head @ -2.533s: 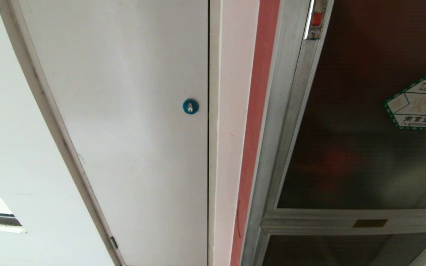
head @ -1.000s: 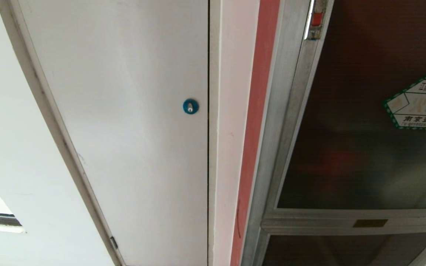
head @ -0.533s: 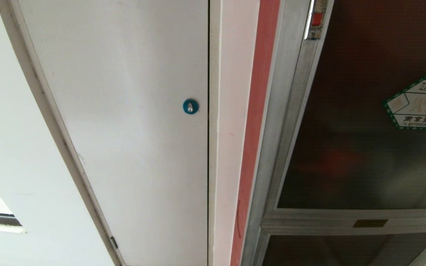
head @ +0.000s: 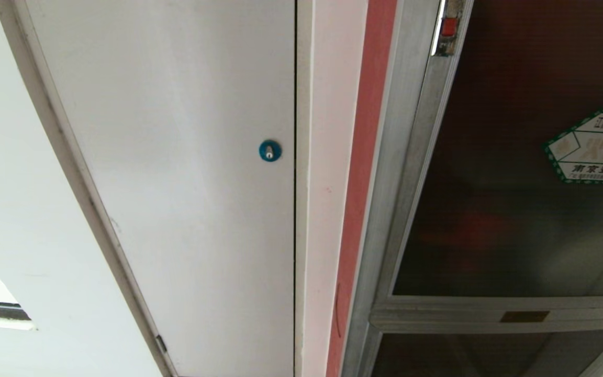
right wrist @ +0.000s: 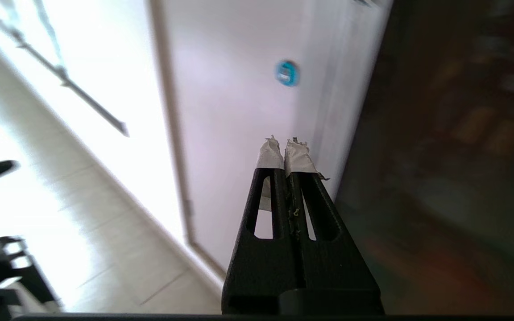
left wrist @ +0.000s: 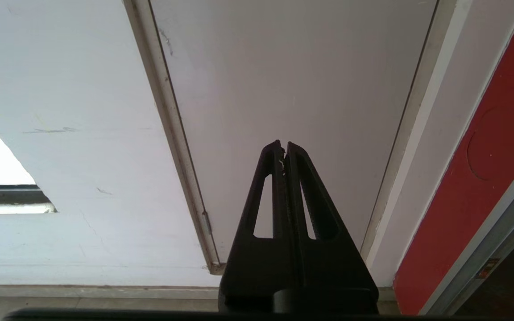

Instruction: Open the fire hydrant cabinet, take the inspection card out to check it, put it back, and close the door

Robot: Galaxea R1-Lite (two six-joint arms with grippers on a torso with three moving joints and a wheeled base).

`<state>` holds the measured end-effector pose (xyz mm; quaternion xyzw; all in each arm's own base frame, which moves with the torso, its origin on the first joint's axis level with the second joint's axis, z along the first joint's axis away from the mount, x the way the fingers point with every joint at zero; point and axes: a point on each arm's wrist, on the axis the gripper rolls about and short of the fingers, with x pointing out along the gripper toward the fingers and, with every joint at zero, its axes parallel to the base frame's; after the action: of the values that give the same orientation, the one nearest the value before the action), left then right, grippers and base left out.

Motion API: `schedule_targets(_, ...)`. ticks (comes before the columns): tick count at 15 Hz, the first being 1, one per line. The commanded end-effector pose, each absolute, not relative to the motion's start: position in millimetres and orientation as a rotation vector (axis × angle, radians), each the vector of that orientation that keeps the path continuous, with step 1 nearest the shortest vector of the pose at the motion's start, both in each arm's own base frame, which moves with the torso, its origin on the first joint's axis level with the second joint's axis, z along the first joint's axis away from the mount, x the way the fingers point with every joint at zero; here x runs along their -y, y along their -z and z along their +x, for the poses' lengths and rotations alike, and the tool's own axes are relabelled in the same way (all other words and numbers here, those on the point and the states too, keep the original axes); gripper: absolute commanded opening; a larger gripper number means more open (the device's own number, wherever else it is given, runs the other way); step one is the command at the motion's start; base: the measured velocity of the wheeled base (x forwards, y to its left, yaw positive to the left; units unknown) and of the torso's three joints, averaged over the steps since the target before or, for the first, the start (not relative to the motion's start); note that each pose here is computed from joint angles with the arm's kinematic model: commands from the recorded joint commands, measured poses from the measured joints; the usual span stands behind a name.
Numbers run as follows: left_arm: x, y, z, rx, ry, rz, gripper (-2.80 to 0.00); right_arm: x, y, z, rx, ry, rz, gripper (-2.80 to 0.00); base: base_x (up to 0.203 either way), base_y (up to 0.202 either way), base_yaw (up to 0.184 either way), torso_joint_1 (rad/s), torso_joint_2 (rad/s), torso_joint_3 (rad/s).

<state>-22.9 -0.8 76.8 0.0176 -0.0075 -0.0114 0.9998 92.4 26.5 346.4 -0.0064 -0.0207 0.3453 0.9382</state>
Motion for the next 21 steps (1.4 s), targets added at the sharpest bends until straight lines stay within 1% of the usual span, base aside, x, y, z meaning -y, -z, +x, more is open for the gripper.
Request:
schedule_targets(1,1,-75,-22,0.009,0.022,0.035,-2.8,-46,-362,132,-0.04,-0.796,0.017,-2.8,0.0,0.0,0.0,0.0,0.0,0.0)
schedule_targets(3,1,-75,-22,0.008,0.023,0.035,-2.8,-61,-376,149,-0.065,-0.826,0.06,-2.8,0.0,0.0,0.0,0.0,0.0,0.0)
schedule_targets(5,1,-75,-22,0.008,0.022,0.035,-2.8,-78,-384,166,-0.072,-0.776,0.082,-2.8,0.0,0.0,0.0,0.0,0.0,0.0)
schedule_targets(10,1,-75,-22,0.008,0.022,0.035,-2.8,-93,-403,188,-0.022,-0.735,0.09,-2.8,0.0,0.0,0.0,0.0,0.0,0.0)
schedule_targets(16,1,-75,-22,0.009,0.023,0.035,-2.8,-98,-405,206,-0.018,-0.629,0.09,-2.8,0.0,0.0,0.0,0.0,0.0,0.0)
schedule_targets(19,1,-75,-22,0.008,0.023,0.035,-2.8,-100,-401,217,-0.035,-0.603,0.087,-2.8,0.0,0.0,0.0,0.0,0.0,0.0)
schedule_targets(21,1,-75,-22,0.008,0.023,0.035,-2.8,-97,-405,221,-0.02,-0.588,0.089,-2.8,0.0,0.0,0.0,0.0,0.0,0.0)
